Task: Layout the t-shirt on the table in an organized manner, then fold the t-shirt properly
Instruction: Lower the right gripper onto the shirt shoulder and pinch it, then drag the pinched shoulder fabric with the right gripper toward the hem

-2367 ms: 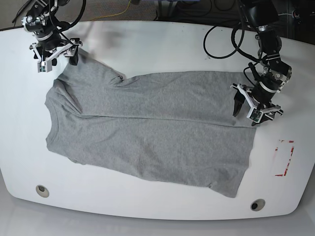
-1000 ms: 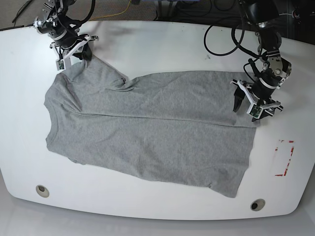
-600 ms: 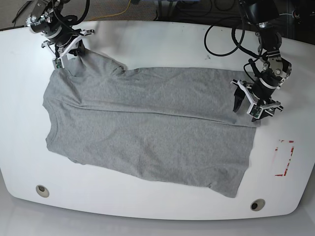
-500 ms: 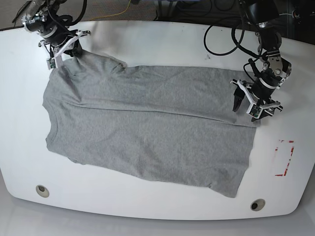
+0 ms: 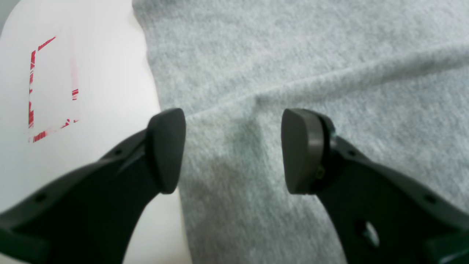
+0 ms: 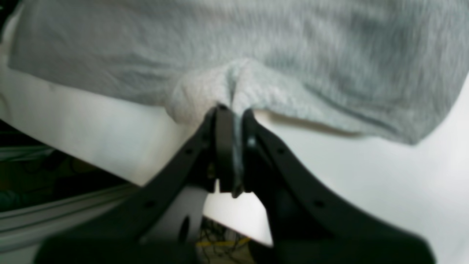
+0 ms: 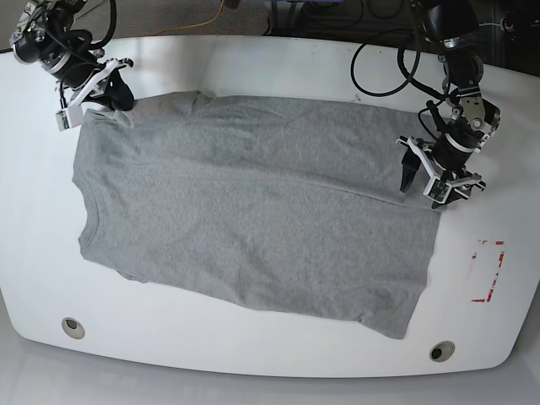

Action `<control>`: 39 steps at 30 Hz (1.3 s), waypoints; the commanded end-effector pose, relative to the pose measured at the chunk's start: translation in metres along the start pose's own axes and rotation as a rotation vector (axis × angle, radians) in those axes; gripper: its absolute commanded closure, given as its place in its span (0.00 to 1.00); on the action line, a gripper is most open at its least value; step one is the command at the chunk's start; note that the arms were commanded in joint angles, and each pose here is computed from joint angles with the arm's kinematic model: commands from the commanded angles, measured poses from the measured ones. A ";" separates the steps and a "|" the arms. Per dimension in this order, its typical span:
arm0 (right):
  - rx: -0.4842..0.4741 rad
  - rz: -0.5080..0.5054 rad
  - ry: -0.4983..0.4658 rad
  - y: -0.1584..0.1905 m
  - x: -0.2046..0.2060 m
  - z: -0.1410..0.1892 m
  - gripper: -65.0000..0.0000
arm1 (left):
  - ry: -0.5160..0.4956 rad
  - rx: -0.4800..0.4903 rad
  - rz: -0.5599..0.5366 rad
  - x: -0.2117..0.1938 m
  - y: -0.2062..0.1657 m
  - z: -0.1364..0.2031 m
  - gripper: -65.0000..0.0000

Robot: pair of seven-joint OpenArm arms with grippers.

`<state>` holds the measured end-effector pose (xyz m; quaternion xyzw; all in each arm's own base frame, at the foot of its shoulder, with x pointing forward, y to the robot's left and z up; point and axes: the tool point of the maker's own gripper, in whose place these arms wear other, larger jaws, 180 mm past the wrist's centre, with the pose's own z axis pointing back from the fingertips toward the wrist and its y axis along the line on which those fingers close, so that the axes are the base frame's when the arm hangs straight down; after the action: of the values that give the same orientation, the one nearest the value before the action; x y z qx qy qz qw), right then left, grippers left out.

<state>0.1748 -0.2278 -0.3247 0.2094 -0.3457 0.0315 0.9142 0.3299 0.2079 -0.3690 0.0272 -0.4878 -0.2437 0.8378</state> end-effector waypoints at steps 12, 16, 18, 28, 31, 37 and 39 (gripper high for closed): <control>0.080 0.037 -0.139 0.015 0.063 -0.014 1.00 | -0.058 0.021 -0.007 0.018 0.010 0.000 0.40; 0.075 0.060 -0.128 0.017 0.069 -0.025 1.00 | -0.056 0.021 -0.008 0.017 0.009 0.001 0.40; 0.067 0.066 -0.107 0.018 0.069 -0.033 1.00 | -0.056 0.021 -0.008 0.017 0.009 0.001 0.40; 0.095 -0.047 -0.056 0.007 0.074 -0.076 1.00 | -0.052 0.020 -0.009 0.016 0.009 0.001 0.40; 0.126 -0.082 -0.033 0.004 0.075 -0.092 1.00 | -0.052 0.020 -0.009 0.016 0.009 0.001 0.40; 0.165 -0.103 -0.008 0.003 0.085 -0.113 1.00 | -0.052 0.020 -0.009 0.016 0.009 0.001 0.40; 0.168 -0.110 -0.001 0.001 0.090 -0.120 1.00 | -0.053 0.020 -0.010 0.016 0.009 0.001 0.40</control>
<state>0.3006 -0.1829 -0.3606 0.3000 -0.3064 0.0061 0.9034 0.3296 0.2077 -0.3699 0.0278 -0.4863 -0.2444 0.8385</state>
